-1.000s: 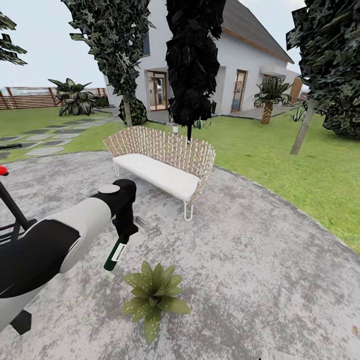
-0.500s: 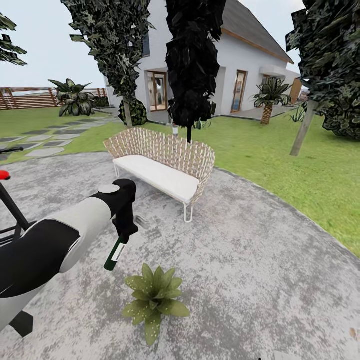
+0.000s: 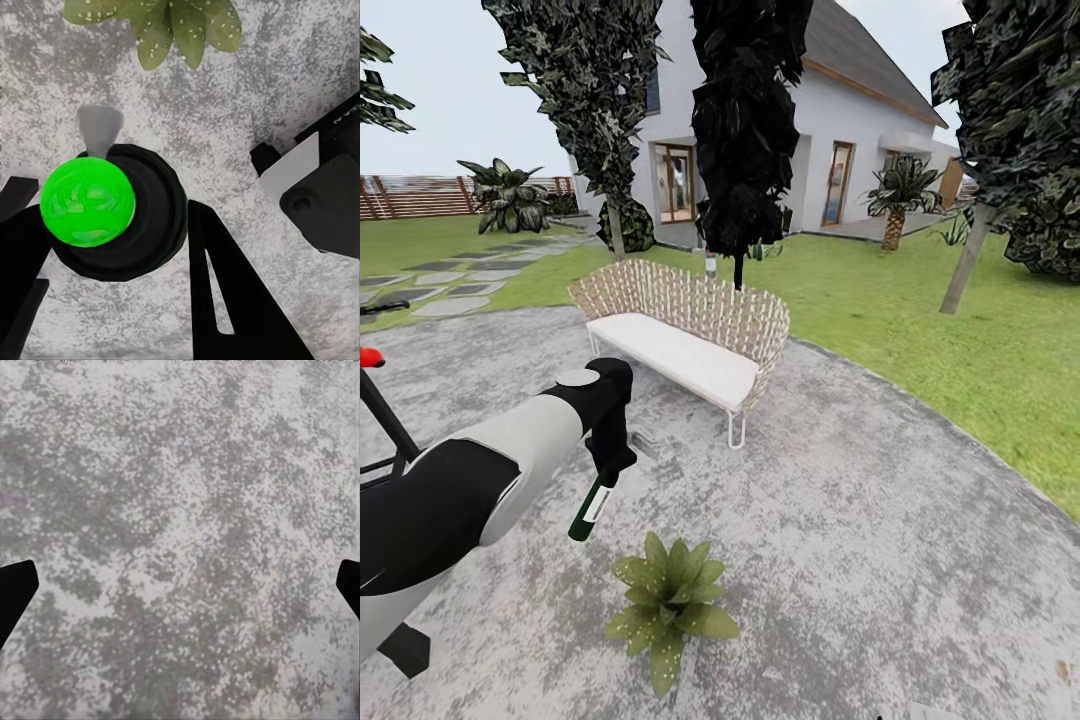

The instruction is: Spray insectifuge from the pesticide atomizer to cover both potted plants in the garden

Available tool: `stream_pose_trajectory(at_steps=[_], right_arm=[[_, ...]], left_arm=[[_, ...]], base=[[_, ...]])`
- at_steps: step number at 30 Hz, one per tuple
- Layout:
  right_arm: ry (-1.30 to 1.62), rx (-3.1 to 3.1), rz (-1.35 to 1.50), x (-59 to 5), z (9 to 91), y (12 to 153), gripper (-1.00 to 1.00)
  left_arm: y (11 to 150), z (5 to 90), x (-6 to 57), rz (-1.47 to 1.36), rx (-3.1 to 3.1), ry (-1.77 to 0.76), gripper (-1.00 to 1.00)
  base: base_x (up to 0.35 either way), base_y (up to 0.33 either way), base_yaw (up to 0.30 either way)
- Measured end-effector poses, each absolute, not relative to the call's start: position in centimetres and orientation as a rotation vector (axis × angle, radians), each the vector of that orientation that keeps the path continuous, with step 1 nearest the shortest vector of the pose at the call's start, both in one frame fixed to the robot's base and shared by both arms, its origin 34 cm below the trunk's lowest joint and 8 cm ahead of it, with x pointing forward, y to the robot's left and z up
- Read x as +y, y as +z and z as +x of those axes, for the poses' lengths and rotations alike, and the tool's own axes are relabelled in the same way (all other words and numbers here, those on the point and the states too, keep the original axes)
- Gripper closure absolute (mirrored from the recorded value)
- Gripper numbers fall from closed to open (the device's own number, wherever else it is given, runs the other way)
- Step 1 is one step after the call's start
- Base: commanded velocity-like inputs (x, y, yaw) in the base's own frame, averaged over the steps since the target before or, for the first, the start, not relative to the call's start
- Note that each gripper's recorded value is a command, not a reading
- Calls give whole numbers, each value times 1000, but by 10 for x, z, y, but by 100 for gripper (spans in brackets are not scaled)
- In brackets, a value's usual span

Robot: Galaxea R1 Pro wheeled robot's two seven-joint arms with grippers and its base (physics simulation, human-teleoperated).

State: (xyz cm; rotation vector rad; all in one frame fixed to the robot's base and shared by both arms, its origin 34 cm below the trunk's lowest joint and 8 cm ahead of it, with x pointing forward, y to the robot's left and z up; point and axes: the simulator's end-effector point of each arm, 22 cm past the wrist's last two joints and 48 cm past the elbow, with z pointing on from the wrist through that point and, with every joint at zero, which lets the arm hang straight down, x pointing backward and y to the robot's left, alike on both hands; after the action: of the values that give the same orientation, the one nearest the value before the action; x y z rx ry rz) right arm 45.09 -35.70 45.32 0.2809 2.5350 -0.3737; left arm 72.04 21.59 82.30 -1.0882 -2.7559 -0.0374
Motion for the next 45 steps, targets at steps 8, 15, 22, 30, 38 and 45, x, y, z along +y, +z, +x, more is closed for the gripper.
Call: stream_pose_trajectory(at_steps=[8, 15, 22, 30, 38, 45], right_arm=[[-374, 2536, 281, -357, 452, 467, -100], [-374, 2535, 281, -357, 453, 480, -100], [-338, 2527, 289, -335, 457, 491, -100], [-342, 2488, 281, -342, 468, 506, -100], [-344, 2483, 281, -343, 468, 506, -100], [-347, 2493, 283, -343, 465, 503, -100]], left_arm=[[837, 722, 222, -1075, -2757, -42, 100], [849, 722, 225, -1069, -2759, -43, 100], [861, 723, 224, -1073, -2759, -44, 100], [869, 723, 224, -1073, -2756, -45, 100], [821, 694, 210, -1113, -2700, 8, 100], [791, 676, 197, -1148, -2672, 41, 100]], base=[[0, 0, 0], [0, 0, 0], [0, 0, 0], [0, 0, 0], [0, 0, 0], [0, 0, 0]])
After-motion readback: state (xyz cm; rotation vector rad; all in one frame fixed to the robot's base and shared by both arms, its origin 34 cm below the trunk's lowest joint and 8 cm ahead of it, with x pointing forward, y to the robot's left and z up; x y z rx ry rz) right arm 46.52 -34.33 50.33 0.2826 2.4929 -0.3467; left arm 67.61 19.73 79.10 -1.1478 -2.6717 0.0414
